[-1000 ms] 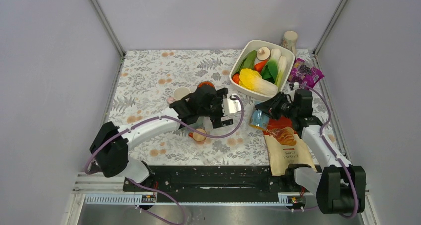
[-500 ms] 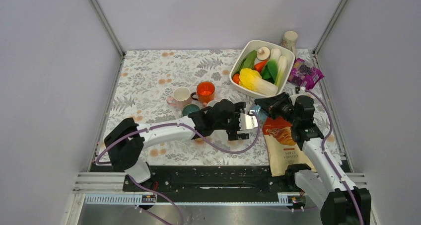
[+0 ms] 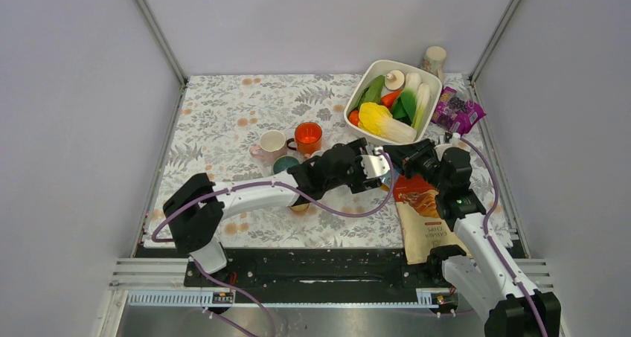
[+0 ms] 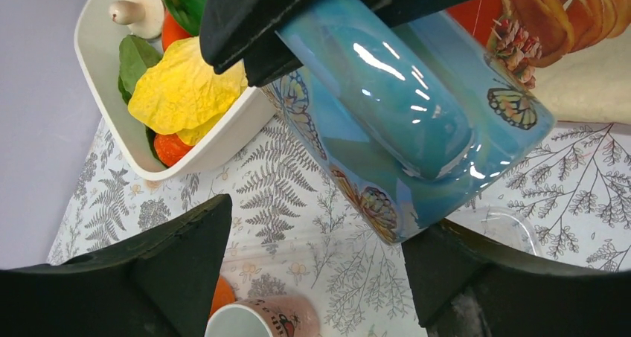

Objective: Turn the mug right side up

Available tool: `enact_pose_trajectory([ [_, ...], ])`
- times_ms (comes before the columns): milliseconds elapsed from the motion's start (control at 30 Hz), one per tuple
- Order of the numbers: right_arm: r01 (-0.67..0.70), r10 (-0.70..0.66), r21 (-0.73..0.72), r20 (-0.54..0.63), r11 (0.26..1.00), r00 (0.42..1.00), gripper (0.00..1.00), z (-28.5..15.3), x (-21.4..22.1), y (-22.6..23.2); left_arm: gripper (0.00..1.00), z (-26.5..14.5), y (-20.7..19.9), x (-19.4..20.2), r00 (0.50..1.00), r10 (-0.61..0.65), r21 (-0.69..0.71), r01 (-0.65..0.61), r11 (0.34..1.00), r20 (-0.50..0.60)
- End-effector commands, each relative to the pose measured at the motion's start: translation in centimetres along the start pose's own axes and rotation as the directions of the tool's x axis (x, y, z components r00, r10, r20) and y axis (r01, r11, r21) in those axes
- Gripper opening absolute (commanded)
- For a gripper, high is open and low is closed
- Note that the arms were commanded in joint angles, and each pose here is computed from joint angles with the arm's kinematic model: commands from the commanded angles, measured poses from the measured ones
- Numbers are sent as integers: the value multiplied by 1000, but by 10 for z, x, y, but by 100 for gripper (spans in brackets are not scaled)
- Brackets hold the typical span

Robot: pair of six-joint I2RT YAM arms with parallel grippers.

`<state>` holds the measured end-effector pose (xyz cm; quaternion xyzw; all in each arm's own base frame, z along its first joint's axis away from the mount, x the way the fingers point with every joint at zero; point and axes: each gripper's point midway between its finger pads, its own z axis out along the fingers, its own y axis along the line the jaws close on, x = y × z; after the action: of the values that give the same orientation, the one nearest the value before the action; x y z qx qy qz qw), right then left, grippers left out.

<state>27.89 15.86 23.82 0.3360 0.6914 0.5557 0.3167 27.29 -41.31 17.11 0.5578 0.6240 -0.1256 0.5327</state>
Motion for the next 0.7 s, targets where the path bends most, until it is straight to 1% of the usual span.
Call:
enact_pose_trajectory([
  [0, 4, -2, -194, 13, 981, 1000, 0, -10, 3, 47, 83, -6, 17, -39, 985, -68, -69, 79, 994, 158],
  [33, -8, 10, -201, 9, 980, 1000, 0, -9, 4, 46, 83, -7, 17, -42, 982, -80, -63, 92, 994, 171],
  [67, -21, 23, -208, 6, 978, 1000, 0, -9, 5, 45, 80, -7, 17, -43, 981, -89, -65, 102, 993, 175],
  [167, -47, 48, -216, -1, 975, 999, 0, -8, 9, 41, 63, -7, 23, -47, 976, -99, -89, 118, 989, 191],
  [267, -57, 58, -211, -1, 976, 998, 0, -7, 12, 37, 57, -9, 19, -51, 975, -106, -59, 119, 991, 195],
  [367, -67, 69, -206, 2, 976, 998, 0, -4, 12, 34, 57, -14, 16, -56, 970, -130, -34, 140, 990, 206],
  [433, -82, 82, -207, -6, 975, 997, 0, -1, 13, 32, 60, -17, 18, -57, 968, -135, -39, 147, 988, 213],
  [467, -89, 89, -210, -12, 974, 996, 0, 1, 15, 32, 64, -18, 20, -57, 968, -133, -50, 147, 988, 215],
  [500, -98, 95, -210, -22, 973, 995, 0, 3, 17, 31, 71, -20, 23, -58, 967, -128, -66, 146, 987, 222],
  [533, -107, 103, -212, -28, 971, 994, 0, 4, 19, 31, 74, -20, 26, -57, 967, -119, -83, 141, 987, 227],
  [600, -123, 118, -213, -39, 969, 992, 0, 7, 23, 29, 74, -20, 31, -57, 969, -98, -112, 126, 986, 228],
  [667, -125, 118, -211, -45, 969, 992, 0, 9, 28, 30, 68, -21, 35, -58, 969, -83, -122, 114, 986, 231],
])
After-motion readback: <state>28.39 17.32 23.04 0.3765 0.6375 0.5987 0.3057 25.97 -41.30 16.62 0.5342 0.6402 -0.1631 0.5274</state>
